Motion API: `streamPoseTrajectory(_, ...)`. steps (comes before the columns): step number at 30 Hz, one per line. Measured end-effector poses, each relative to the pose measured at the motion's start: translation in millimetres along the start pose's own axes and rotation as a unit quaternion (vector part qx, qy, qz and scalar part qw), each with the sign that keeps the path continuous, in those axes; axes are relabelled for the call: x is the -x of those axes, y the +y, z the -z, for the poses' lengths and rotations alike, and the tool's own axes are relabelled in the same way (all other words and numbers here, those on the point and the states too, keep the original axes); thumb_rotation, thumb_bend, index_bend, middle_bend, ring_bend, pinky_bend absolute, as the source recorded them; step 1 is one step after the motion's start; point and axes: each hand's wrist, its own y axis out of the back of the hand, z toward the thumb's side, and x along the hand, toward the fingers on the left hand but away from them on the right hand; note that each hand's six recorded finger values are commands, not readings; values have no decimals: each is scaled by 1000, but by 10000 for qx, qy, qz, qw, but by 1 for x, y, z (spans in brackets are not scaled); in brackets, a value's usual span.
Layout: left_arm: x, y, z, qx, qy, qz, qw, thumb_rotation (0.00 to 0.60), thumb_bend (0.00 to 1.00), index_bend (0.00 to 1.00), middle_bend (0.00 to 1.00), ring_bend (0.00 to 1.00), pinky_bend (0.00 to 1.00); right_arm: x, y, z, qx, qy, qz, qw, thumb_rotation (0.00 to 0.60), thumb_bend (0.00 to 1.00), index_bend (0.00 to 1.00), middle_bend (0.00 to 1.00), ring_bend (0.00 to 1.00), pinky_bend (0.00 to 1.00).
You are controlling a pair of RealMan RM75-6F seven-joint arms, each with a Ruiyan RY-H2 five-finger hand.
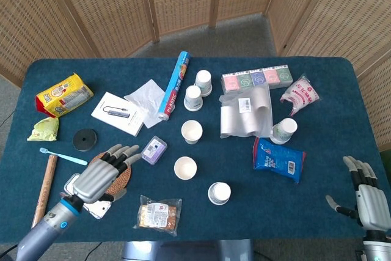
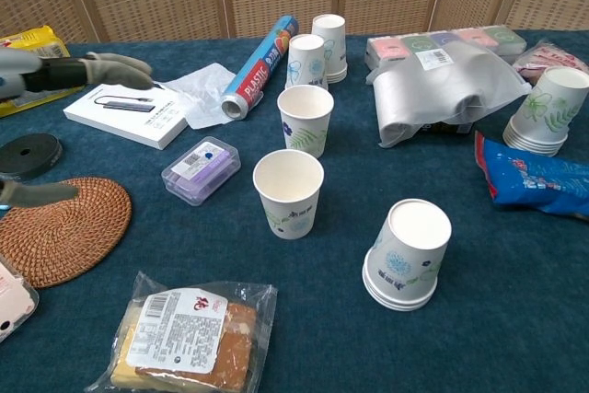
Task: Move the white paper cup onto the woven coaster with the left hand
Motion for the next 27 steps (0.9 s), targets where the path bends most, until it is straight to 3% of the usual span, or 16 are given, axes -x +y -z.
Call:
streamPoseTrajectory(14, -82, -32, -49, 72, -789, 308, 9964, 587, 361, 33, 0, 0, 0, 4, -2, 11, 72, -135, -7, 9999, 600, 252, 0, 0, 0, 0)
streamPoseTrajectory(24, -110, -51, -67, 163, -991, 468, 9938, 589, 361, 65, 0, 0, 2, 4, -3, 17, 147, -187, 2, 9997, 600, 252, 0, 0, 0, 0)
streamPoseTrajectory(27, -114, -55, -70, 181, -1028, 495, 9933, 597, 361, 93, 0, 0, 65, 3, -4, 19, 160, -202, 7, 9997, 600, 252, 0, 0, 0, 0)
